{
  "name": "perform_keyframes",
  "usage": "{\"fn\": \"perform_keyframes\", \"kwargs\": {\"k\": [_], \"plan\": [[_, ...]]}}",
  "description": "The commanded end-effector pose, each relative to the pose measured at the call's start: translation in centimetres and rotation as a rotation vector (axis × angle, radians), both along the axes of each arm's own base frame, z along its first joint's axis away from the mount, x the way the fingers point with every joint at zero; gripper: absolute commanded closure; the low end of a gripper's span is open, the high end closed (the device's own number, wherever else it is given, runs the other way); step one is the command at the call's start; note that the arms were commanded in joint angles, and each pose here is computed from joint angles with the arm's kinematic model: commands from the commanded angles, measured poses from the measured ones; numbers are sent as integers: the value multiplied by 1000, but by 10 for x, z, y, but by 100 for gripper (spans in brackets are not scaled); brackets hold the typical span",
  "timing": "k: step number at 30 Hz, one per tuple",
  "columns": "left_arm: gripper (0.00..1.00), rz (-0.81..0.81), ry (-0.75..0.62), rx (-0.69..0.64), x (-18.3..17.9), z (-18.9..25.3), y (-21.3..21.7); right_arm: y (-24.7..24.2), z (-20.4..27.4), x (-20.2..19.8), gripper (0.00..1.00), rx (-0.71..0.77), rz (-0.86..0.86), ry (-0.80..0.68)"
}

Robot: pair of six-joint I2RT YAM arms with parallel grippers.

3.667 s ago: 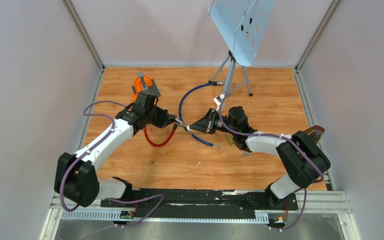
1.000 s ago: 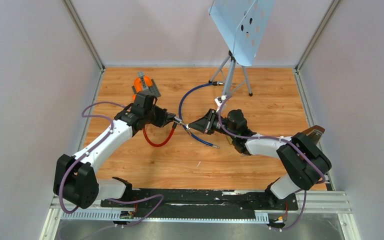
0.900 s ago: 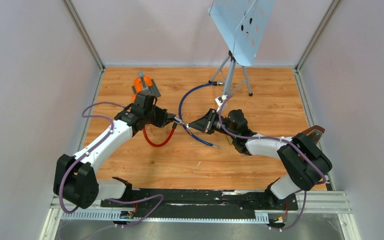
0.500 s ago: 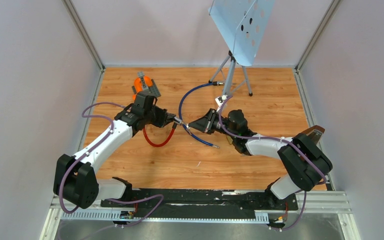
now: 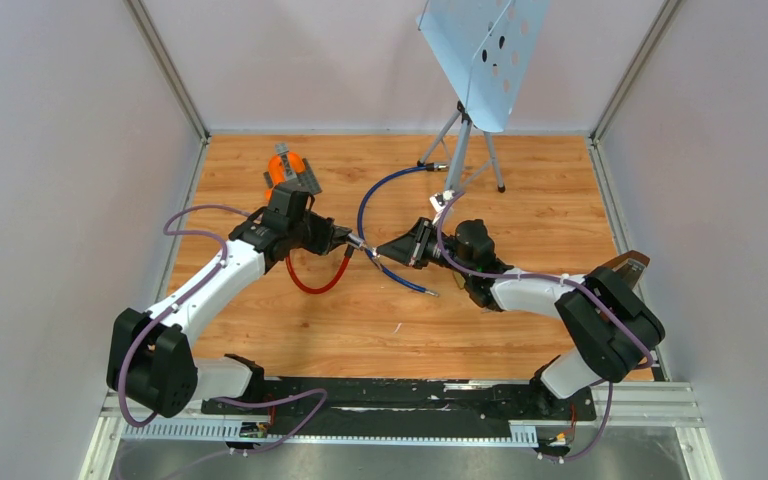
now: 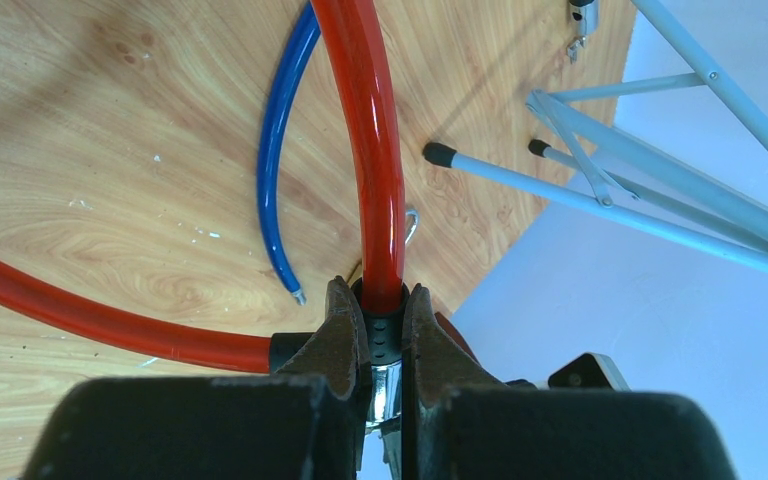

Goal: Unlock with the key

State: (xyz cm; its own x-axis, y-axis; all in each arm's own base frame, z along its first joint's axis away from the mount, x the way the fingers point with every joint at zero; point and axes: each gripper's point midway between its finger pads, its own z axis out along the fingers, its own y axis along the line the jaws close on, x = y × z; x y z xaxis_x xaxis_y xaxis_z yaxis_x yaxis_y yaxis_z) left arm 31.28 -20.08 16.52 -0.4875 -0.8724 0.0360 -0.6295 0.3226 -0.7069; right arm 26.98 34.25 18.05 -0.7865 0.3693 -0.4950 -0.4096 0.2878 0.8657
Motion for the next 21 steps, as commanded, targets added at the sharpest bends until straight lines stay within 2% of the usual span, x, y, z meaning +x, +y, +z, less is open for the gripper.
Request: {"fn": "perform_keyframes", "kwargs": {"k": [1, 21], "plan": [[100, -4, -41, -57, 1, 18, -7, 3, 17, 4, 100, 28, -14, -69], [100, 2, -48, -62, 2, 21, -7, 1, 13, 6, 100, 13, -39, -57]]}}
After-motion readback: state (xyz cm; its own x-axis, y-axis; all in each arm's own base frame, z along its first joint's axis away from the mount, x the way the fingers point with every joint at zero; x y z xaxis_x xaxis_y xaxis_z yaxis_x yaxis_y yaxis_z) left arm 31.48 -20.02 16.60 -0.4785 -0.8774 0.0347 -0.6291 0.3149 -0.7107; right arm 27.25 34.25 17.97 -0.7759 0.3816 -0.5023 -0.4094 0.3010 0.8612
